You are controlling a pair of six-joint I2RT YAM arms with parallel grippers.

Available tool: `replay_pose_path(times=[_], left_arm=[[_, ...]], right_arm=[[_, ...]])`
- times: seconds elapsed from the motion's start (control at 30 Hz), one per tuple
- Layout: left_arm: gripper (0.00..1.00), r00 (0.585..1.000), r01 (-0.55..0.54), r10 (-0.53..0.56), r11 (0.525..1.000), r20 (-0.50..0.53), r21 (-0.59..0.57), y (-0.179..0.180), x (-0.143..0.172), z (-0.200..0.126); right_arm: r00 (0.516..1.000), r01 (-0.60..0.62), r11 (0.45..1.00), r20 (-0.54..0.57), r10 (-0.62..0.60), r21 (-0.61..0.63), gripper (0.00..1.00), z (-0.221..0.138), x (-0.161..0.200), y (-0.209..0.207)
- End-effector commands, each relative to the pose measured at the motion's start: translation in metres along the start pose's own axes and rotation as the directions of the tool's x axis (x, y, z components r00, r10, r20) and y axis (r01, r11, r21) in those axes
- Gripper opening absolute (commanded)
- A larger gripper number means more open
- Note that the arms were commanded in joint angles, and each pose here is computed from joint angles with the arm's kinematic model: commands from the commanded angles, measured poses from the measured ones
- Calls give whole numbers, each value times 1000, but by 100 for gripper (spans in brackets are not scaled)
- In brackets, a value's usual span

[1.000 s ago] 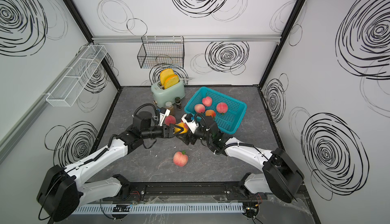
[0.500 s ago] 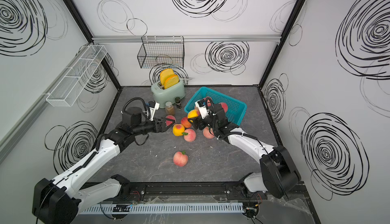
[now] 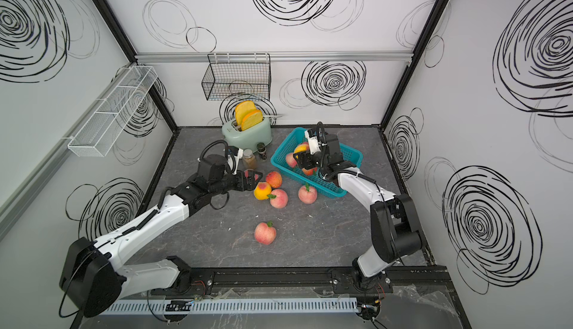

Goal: Put the peaches into the basket
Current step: Pick up the peach from the center of the board.

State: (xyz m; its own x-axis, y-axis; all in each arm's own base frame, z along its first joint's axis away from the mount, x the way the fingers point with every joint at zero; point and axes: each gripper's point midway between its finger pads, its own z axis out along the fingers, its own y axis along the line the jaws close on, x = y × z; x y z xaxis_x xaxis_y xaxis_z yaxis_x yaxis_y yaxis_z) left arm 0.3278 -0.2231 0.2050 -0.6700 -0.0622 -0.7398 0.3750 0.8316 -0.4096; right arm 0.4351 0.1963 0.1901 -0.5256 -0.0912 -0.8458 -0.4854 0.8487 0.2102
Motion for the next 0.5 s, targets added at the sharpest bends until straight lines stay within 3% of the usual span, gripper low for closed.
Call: replay_pose_path(times=[0.0,0.47], left_arm=[[98,991,-100,104,994,85,-51,-12,-28,6],[99,983,-143,141,990,115,10,-41,-49,44]], right_arm=[[1000,5,998,-19,-3,70,69,4,-6,-25],[998,21,979,-61,-9,202,69,32,-13,-84]])
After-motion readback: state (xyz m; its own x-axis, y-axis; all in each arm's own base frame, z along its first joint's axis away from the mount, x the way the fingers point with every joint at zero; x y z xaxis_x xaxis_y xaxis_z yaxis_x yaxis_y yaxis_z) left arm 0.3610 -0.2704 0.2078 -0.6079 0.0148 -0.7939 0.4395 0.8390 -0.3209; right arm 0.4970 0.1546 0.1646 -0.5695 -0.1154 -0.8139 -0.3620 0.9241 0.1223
